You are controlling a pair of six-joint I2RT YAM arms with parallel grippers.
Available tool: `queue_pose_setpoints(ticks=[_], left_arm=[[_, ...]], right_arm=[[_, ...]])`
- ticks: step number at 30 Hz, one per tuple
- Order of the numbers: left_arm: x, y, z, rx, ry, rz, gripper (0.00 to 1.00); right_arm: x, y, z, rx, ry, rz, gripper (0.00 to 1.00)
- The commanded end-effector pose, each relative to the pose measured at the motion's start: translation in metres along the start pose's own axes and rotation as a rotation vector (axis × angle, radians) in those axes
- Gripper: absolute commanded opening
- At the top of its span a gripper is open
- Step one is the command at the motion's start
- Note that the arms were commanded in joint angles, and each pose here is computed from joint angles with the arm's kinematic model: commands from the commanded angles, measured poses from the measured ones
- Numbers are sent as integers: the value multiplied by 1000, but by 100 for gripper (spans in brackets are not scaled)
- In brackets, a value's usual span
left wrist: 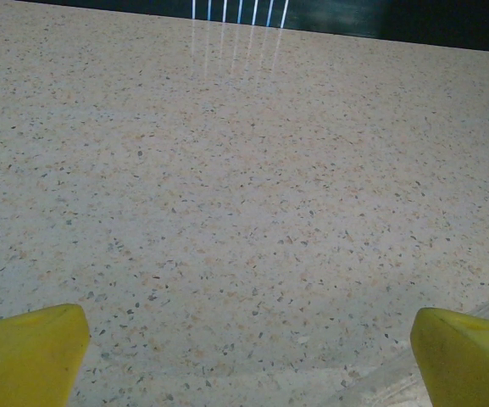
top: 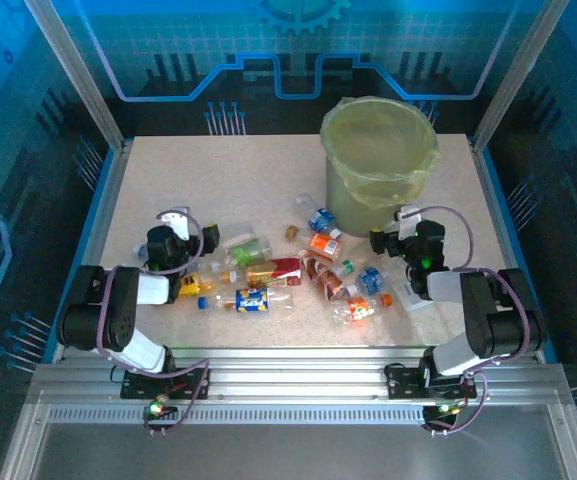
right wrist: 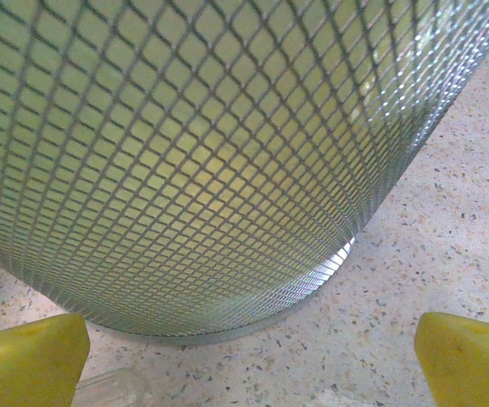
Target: Put the plastic bottles in the bin
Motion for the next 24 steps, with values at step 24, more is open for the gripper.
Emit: queue_pose_setpoints(ticks=[24], left_arm=[[-2,-2,12,21,-60,-1,99]], right_arm=[[-1,-14,17,32,-34,-57,100]])
Point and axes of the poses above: each hand's point on the last joint's axis, 136 mm out from that joint toward the fingers, its own x axis out along the fingers, its own y axis along the line the jaws close on, z = x × y, the point moved 1 cm from there along -x, back along the fingers, and after that the axes turned 1 degree about -x, right-handed, at the moved point
